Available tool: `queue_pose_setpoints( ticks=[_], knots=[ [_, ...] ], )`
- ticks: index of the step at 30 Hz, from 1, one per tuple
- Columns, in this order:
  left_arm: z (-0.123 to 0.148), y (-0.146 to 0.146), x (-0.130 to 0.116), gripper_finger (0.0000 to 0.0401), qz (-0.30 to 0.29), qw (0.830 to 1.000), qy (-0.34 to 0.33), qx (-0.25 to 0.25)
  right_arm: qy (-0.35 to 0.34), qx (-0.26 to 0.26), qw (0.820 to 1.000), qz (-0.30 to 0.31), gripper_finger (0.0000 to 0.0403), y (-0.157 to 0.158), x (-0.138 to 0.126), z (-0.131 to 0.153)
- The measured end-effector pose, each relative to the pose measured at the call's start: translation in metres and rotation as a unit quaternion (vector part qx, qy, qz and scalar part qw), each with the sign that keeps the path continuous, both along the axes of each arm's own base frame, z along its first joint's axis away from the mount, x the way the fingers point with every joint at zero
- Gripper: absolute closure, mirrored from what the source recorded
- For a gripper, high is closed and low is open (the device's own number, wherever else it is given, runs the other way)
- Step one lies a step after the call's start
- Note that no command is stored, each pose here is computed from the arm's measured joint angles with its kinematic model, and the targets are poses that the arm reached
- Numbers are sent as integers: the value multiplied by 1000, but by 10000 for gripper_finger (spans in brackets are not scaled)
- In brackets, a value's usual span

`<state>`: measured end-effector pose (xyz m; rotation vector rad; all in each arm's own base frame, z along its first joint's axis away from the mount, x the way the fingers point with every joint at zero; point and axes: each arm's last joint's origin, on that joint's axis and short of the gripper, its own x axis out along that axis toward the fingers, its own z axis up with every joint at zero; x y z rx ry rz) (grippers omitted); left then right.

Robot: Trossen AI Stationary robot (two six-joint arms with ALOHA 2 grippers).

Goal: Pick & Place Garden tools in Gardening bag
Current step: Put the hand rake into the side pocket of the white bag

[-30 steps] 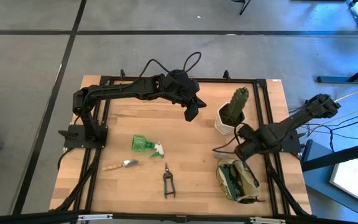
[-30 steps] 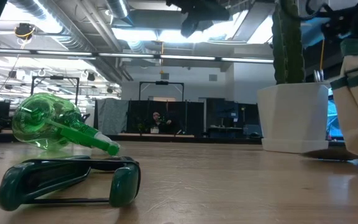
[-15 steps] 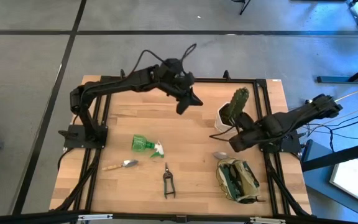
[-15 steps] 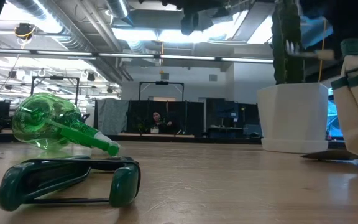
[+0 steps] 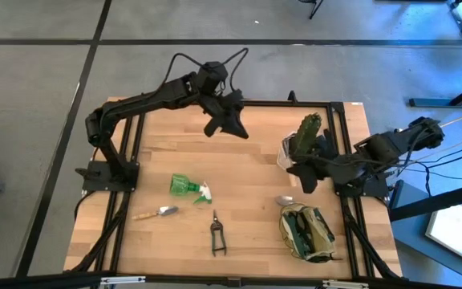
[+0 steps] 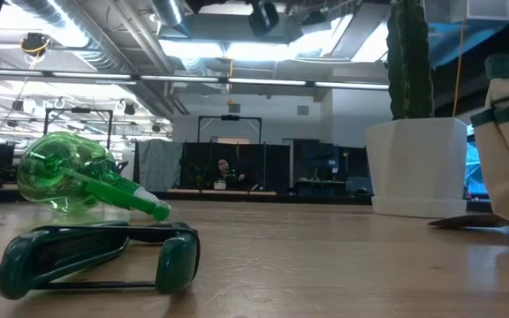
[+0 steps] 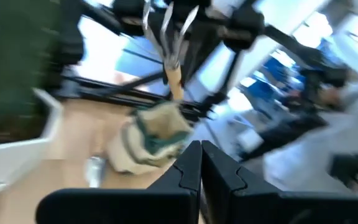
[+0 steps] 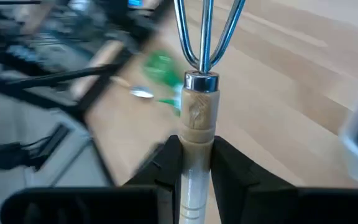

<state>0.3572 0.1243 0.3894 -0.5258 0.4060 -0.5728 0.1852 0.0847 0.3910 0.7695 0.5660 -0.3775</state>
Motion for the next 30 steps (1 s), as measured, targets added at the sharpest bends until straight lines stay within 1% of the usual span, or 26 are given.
queue_pose_setpoints(
  ticks=[3,5,8,12,17,21,23,27,30],
  knots=[
    [0,-5,-1,398,-46,999,-11,-9,-50,-5,998,37,344,10,6,8],
    [0,-8,-1,398,-56,998,-6,-16,-77,-3,996,51,344,15,10,12],
    [-4,-12,-2,398,-29,999,33,-19,-100,-1,994,39,344,21,15,13],
    [-2,-26,-9,398,7,998,61,20,-112,-3,993,21,344,33,22,10],
    [8,-51,-13,398,40,995,60,70,-115,-1,993,-10,344,45,29,2],
    [19,-66,-15,398,107,988,56,98,-113,5,993,-34,344,52,33,-5],
    [21,-73,-14,398,151,981,64,105,-114,7,992,-44,344,53,34,-6],
    [23,-88,-9,398,242,963,77,94,-109,8,991,-72,344,51,33,-9],
    [20,-101,-1,398,314,942,86,80,-83,-2,993,-81,344,49,29,-15]
  ],
)
